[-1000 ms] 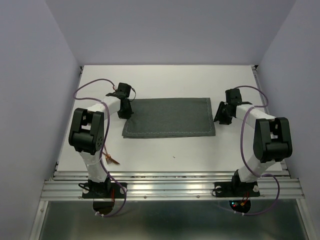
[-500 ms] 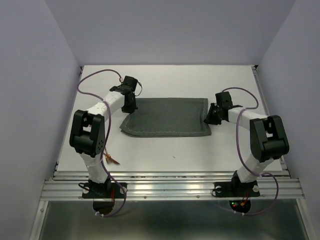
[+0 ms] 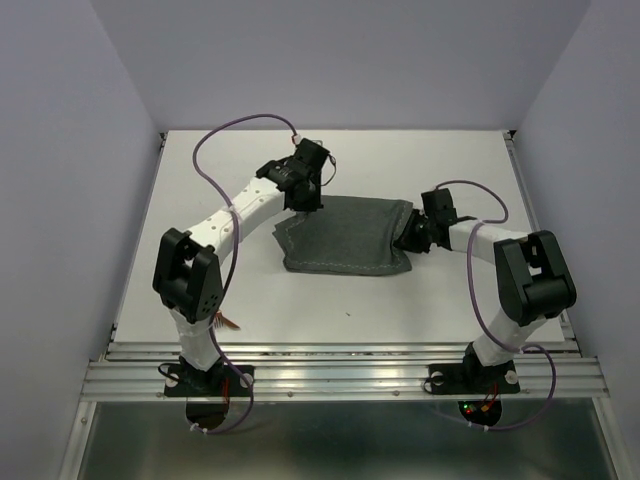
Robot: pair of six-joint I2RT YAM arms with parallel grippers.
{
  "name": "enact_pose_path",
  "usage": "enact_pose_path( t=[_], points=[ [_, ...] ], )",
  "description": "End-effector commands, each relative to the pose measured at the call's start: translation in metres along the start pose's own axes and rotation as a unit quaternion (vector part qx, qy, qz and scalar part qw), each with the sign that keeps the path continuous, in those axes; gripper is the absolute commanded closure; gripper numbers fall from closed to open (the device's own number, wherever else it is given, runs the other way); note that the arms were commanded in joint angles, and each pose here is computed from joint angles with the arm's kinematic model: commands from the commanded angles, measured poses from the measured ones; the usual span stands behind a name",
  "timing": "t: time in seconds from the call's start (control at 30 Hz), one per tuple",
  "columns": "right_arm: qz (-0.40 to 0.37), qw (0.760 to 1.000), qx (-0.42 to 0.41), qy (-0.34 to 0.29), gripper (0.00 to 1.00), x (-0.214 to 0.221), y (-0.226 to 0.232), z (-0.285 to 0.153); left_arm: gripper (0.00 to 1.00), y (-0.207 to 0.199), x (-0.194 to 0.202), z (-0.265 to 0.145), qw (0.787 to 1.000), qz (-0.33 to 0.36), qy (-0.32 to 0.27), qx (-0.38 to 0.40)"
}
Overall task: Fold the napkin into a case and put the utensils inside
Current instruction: Fold the rectangle-folded napkin at the center of the board.
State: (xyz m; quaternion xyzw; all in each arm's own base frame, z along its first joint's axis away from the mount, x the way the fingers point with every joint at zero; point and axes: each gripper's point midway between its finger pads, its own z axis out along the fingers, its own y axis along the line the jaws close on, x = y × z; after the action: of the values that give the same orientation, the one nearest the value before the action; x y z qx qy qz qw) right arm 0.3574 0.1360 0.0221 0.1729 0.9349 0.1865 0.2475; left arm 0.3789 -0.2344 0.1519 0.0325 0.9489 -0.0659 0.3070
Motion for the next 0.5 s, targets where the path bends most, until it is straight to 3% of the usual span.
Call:
enact_pose_path(
  t=[0.0, 0.13, 0.47],
  points=[
    [0.004, 0.999, 0.039, 0.037, 0.78, 0.03, -0.023, 0.003, 1.0, -0.034, -0.011, -0.015, 0.999, 0.003, -0.014, 0.031],
    [0.003, 0.998, 0.041, 0.04, 0.78, 0.034, -0.026, 0.002, 1.0, -0.07, -0.013, -0.016, 0.998, 0.024, -0.014, 0.06],
    [-0.001, 0.998, 0.06, 0.036, 0.77, 0.039, -0.037, -0.003, 1.0, -0.118, -0.006, -0.002, 0.994, 0.05, 0.007, 0.098]
  ],
)
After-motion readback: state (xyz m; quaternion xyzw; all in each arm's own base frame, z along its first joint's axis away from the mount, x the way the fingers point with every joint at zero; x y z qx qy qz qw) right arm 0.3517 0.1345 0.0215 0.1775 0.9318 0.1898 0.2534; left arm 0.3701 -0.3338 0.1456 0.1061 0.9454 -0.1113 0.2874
